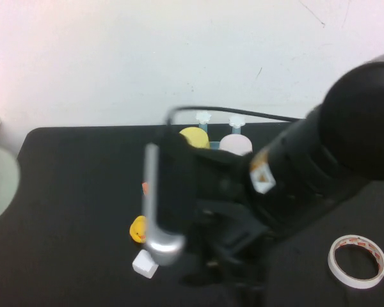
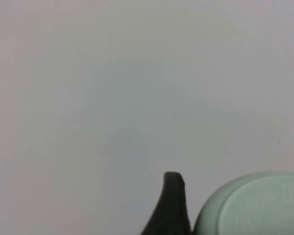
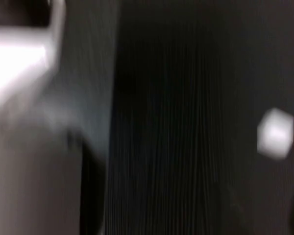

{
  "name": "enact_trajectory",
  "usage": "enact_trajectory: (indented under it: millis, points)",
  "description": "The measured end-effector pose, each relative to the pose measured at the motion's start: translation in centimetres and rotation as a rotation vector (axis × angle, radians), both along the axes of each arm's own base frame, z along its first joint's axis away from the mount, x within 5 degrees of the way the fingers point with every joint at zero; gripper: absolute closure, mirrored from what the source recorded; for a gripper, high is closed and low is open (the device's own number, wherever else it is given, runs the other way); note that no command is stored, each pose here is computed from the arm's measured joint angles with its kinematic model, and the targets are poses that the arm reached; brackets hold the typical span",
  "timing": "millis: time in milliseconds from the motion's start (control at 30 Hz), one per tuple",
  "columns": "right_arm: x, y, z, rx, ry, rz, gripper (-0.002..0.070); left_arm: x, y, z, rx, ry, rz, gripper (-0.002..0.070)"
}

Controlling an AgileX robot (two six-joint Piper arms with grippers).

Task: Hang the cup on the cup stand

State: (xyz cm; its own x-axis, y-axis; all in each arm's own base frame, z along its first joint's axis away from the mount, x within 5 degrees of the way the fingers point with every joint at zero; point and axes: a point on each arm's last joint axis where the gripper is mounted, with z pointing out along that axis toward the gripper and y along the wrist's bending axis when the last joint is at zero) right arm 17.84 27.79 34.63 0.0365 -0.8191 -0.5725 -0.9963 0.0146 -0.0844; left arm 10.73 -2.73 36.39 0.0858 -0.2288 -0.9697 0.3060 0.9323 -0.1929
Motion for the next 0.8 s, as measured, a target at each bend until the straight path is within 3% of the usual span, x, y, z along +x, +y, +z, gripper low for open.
enact_trajectory:
  millis: [133, 233, 533, 800]
  points:
    - [0.2, -2.6, -0.6, -0.259, -0.006, -0.104, 0.0587, 3.6, -1.5, 1.2, 0.279, -0.035, -0.107, 0.0123]
    - [0.2, -3.8, -0.7, -0.341, -0.018, -0.179, 0.0648, 7.2, -2.8, 1.5, 0.347, -0.014, -0.223, 0.0123]
    - [-1.6, -7.1, -3.1, -0.346, -0.003, -0.358, 0.0670, 20.7, -6.9, 1.2, 0.321, 0.001, -0.654, 0.0123]
    - [-3.5, -10.1, -5.2, -0.353, 0.061, -0.537, 0.0671, 32.7, -11.3, -4.1, 0.186, 0.050, -0.934, 0.0124]
